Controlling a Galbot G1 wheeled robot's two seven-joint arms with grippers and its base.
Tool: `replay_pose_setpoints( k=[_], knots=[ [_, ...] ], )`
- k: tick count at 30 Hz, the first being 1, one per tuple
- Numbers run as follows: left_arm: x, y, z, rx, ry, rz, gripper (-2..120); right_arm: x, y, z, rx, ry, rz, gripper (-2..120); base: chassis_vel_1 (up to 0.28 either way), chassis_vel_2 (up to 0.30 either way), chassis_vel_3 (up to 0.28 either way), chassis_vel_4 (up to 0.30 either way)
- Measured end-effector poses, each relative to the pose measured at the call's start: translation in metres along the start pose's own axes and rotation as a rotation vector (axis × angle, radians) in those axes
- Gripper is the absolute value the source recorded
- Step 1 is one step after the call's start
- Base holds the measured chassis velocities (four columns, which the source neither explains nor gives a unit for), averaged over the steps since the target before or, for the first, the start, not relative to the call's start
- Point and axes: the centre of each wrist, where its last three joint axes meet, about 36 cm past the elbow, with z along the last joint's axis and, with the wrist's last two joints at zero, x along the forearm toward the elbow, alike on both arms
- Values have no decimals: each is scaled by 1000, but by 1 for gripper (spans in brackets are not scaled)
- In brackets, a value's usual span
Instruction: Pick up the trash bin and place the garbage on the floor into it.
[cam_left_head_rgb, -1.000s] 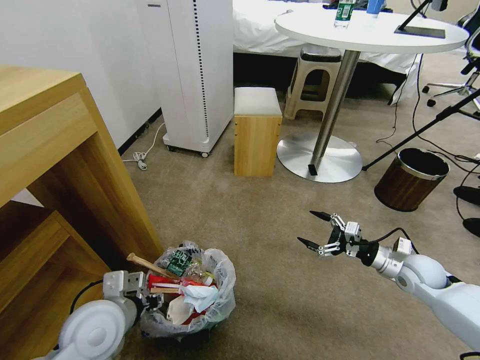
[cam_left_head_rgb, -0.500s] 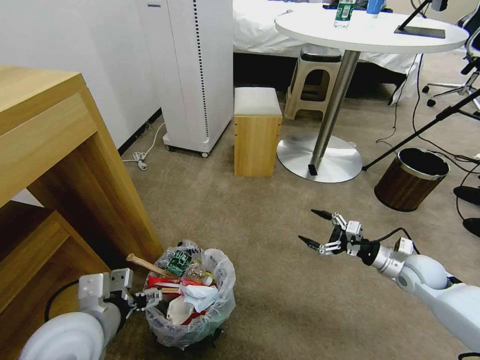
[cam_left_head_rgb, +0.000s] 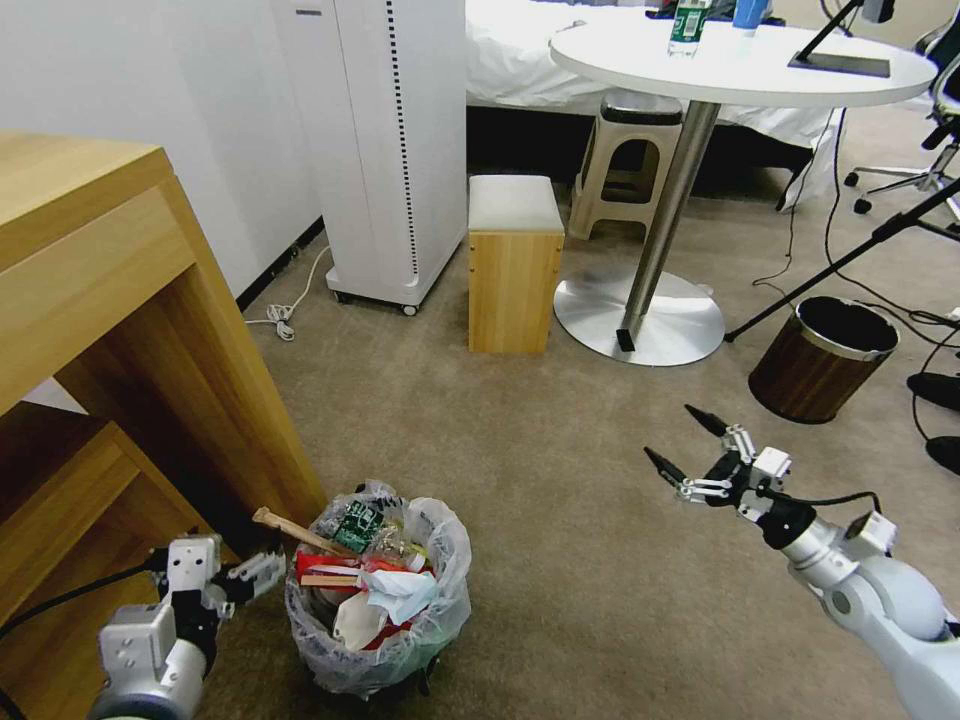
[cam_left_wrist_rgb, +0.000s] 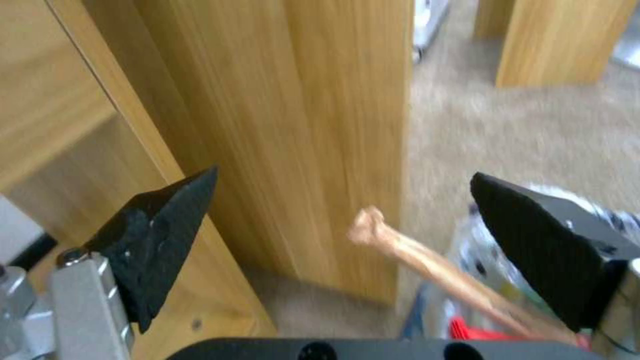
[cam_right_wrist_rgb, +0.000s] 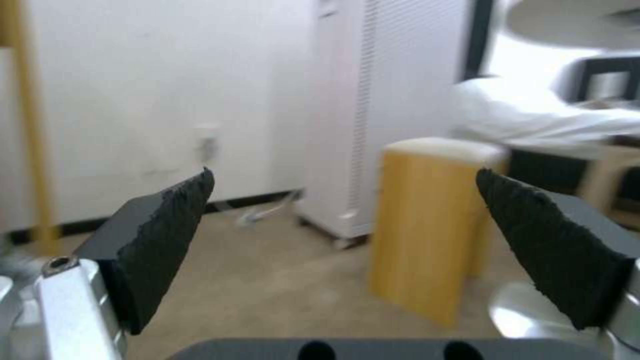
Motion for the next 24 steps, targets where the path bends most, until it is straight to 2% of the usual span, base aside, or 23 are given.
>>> replay_pose_setpoints(
  k=[2,3,6,7,9,10,13,14,17,20,24],
  knots=[
    [-6,0,9,31,-89,-16,100,5,6,-9,52,-3,153,100,0,0,0,0],
    [-6,0,9,31,-89,-16,100,5,6,-9,52,-3,153,100,0,0,0,0],
    [-12,-2,17,82,-163,-63,100,23,10,-21,134,2,339,100,0,0,0,0],
    [-12,-2,17,82,-163,-63,100,23,10,-21,134,2,339,100,0,0,0,0],
    [-15,-2,23,87,-203,-102,100,34,16,-24,170,1,435,100,0,0,0,0],
    [-15,-2,23,87,-203,-102,100,34,16,-24,170,1,435,100,0,0,0,0],
    [-18,-3,32,69,-312,-143,100,53,38,-19,187,-31,605,100,0,0,0,0],
    [-18,-3,32,69,-312,-143,100,53,38,-19,187,-31,605,100,0,0,0,0],
    [-16,-12,37,49,-376,-159,100,72,56,-7,218,-53,713,100,0,0,0,0],
    [-13,-19,36,68,-381,-163,100,82,63,2,236,-75,751,100,0,0,0,0],
    [-10,-23,35,38,-389,-191,100,90,73,8,249,-104,757,100,0,0,0,0]
  ],
)
